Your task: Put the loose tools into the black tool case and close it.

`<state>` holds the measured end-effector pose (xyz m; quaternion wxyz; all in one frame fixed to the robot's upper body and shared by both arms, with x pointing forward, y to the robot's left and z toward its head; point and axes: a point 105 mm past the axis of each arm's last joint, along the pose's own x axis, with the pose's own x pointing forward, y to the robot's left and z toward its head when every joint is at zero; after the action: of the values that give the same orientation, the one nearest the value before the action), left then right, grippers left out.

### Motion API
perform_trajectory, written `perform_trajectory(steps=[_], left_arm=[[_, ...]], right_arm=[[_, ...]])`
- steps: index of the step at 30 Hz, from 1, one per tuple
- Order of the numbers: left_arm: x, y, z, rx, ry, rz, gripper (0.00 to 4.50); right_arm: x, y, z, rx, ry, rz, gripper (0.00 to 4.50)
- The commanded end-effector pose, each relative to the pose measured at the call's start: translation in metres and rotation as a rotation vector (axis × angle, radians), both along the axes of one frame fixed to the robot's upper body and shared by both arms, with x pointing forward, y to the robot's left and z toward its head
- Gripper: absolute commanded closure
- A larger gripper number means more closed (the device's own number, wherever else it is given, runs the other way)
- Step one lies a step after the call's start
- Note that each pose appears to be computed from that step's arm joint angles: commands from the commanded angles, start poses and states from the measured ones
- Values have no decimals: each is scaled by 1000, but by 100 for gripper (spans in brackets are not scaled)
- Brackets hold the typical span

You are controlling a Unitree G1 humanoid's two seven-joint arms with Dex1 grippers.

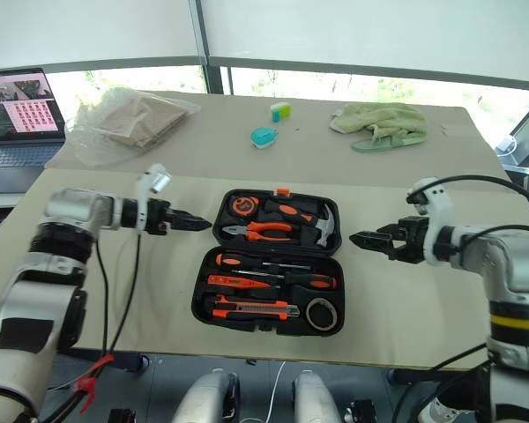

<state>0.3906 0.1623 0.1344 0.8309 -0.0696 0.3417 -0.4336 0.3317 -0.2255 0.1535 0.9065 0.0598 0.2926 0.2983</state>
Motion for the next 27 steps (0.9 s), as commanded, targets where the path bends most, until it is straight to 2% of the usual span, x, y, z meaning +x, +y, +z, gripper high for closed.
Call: perform_trajectory(steps=[1, 5, 8, 10, 13, 18, 19, 20, 21, 24, 27], left_arm=[[12, -3, 12, 30, -36, 39, 0], [14, -11, 9, 35, -31, 16, 0], [16, -12, 6, 47, -34, 24, 0], [18, -11, 3, 54, -36, 42, 53], [19, -9, -2, 71, -43, 57, 148], [14, -14, -5, 55, -24, 13, 345], [14, -15, -5, 54, -24, 9, 372], [14, -16, -5, 54, -25, 7, 423], [13, -16, -5, 54, -25, 5, 448], [14, -17, -5, 52, -27, 8, 450], [15, -18, -2, 33, -36, 12, 450]], right_arm=[[13, 4, 3, 29, 22, -43, 4], [29, 10, 1, 89, 48, -92, 4], [30, 15, -8, 38, 57, -66, 4], [30, 17, -14, 23, 65, -62, 0], [33, 20, -20, 14, 72, -63, 75], [31, 23, -21, 9, 69, -41, 252], [31, 23, -21, 9, 68, -35, 280], [31, 24, -21, 3, 65, -31, 321], [31, 23, -21, -10, 60, -27, 353], [32, 25, -19, -22, 32, -17, 442], [37, 31, -6, 11, -30, -4, 442]])
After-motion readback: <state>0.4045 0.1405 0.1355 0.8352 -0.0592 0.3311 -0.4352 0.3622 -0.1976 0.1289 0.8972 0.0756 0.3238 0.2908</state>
